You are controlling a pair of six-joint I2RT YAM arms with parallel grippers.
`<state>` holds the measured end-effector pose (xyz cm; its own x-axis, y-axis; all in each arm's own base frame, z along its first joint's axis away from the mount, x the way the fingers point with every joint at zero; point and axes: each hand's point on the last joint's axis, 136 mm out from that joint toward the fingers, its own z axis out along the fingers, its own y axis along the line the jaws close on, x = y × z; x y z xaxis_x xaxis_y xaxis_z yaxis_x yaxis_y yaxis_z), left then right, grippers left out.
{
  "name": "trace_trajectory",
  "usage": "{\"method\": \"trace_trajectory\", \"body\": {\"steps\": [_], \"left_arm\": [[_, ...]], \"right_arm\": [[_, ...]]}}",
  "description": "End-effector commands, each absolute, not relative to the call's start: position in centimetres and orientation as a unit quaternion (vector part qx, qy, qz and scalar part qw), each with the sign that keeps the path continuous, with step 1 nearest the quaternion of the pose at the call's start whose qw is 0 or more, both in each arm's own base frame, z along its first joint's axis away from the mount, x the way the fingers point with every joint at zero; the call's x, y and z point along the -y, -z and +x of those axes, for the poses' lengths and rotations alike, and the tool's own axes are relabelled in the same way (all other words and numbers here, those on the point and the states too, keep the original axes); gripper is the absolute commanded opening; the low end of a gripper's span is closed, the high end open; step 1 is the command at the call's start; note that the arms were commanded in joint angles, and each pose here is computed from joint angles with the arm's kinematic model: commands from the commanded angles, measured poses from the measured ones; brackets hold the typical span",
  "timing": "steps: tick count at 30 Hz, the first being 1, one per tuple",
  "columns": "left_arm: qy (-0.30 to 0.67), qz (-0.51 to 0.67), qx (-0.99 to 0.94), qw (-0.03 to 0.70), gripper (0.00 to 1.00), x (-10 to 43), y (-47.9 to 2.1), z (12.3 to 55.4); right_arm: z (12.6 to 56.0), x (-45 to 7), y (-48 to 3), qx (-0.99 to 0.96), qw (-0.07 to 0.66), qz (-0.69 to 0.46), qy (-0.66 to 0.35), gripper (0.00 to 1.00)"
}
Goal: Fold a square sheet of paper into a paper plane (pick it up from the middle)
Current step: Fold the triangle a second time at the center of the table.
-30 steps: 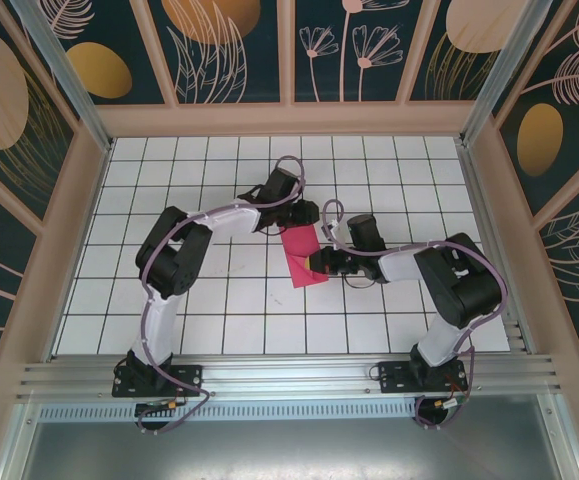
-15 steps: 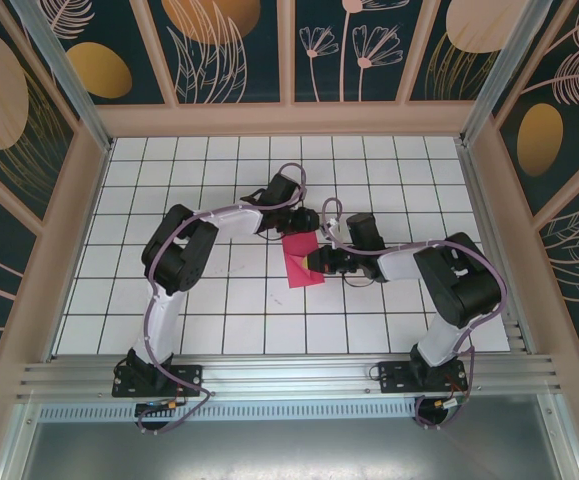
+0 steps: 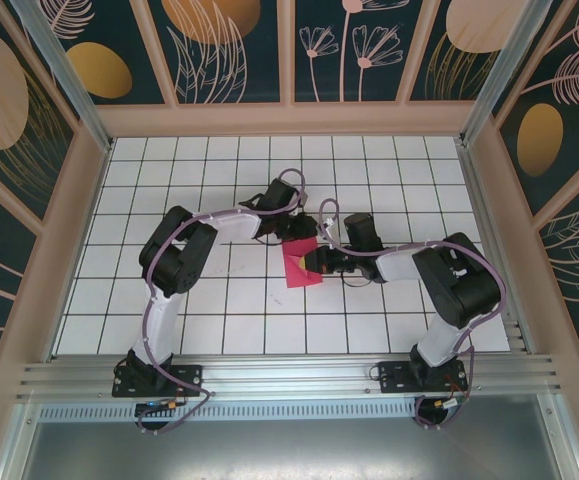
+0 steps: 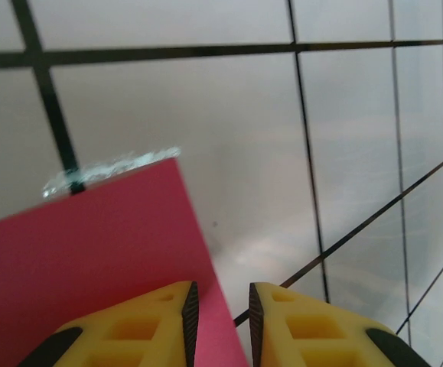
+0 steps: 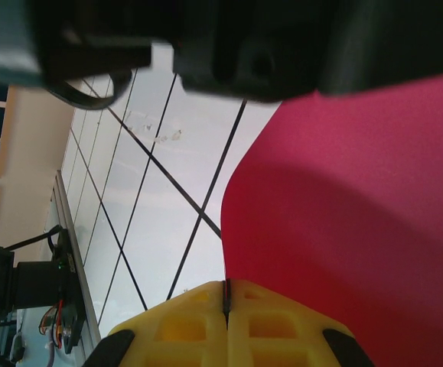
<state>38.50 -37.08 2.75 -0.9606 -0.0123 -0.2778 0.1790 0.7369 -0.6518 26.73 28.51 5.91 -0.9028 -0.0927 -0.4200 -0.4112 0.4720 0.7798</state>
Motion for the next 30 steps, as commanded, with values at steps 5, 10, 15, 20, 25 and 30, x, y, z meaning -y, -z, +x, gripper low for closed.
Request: {"method": "trace_trajectory", "body": {"steps": [5, 10, 15, 20, 25, 30], "left_arm": [[0.332, 0.043, -0.934, 0.121, 0.26, 36.1, -0.9, 37.7], [0.313, 0.054, -0.94, 0.124, 0.25, 35.7, -0.4, 37.9], [0.299, 0.065, -0.943, 0.129, 0.24, 35.4, -0.2, 38.1], [0.294, 0.072, -0.944, 0.129, 0.24, 35.5, -0.1, 38.3], [0.295, 0.08, -0.943, 0.131, 0.24, 35.8, -0.4, 38.6], [0.286, 0.095, -0.945, 0.13, 0.24, 35.9, -0.2, 38.8]], "right_arm": [[28.0, -28.0, -6.1, -0.845, 0.174, -0.146, -0.484, 0.0], [28.5, -27.4, -5.6, -0.853, 0.167, -0.151, -0.47, 0.0], [28.9, -26.6, -5.1, -0.858, 0.163, -0.154, -0.463, 0.0], [29.5, -25.9, -4.4, -0.86, 0.16, -0.146, -0.463, 0.01], [30.0, -25.8, -4.0, -0.859, 0.157, -0.148, -0.465, 0.01], [30.3, -26.2, -4.2, -0.852, 0.156, -0.162, -0.474, 0.01]]}}
